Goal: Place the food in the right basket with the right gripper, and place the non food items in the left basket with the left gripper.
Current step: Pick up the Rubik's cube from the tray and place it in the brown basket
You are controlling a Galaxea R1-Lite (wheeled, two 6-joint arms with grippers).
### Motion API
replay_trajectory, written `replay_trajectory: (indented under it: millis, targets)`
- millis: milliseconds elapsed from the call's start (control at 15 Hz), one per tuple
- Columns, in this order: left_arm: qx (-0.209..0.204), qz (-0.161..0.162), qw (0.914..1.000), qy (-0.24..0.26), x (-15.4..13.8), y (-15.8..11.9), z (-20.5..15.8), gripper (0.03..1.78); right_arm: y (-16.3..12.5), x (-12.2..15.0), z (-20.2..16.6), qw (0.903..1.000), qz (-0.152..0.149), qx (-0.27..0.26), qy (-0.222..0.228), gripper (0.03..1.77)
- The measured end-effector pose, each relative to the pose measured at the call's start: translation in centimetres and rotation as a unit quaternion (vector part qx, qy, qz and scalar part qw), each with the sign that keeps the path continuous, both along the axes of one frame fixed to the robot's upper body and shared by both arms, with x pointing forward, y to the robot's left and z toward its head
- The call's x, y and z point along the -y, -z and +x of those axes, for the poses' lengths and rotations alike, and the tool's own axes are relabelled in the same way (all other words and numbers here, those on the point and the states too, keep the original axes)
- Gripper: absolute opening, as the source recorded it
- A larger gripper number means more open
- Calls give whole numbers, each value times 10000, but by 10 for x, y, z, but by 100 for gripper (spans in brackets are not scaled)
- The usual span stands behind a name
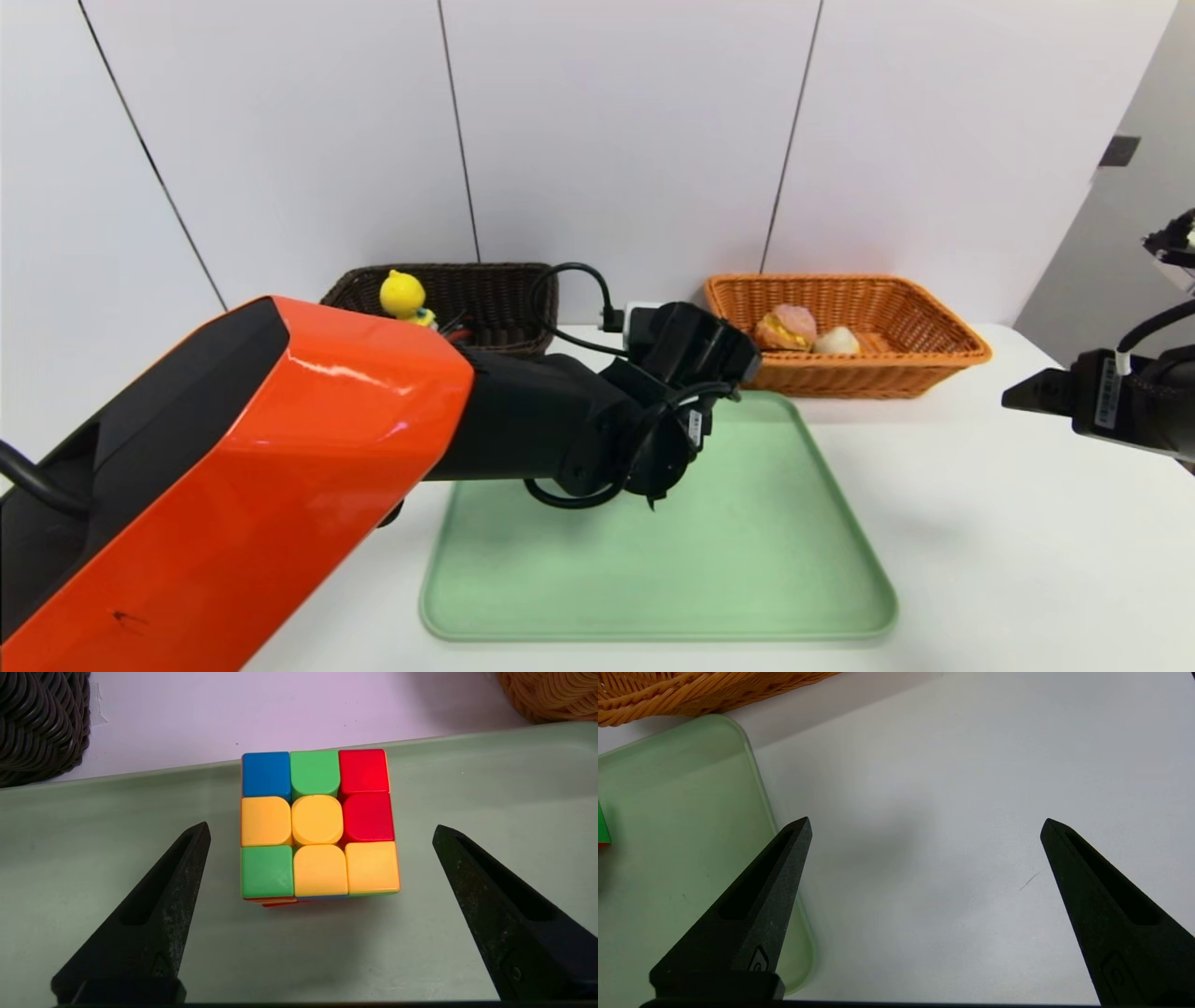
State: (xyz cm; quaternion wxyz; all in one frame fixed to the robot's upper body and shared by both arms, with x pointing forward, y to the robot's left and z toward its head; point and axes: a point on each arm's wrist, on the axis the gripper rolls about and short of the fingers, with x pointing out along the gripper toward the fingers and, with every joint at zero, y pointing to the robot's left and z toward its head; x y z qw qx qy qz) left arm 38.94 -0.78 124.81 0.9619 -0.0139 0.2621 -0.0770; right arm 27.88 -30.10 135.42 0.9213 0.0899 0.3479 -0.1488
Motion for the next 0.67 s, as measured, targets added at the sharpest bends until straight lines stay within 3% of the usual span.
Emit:
replay_trajectory:
  millis: [267,533,667]
  targets:
    - [-19,20,10000,-34,-1,3,3,169,1,0,-1,10000,-6,-19,-1,170]
    - [-35,35,10000,-33,-1,5,4,107,1,0,-1,10000,-5,-16,-1,170]
    - [-36,38,10000,-32,-1,5,4,95,1,0,-1,10000,-2,-17,-1,170]
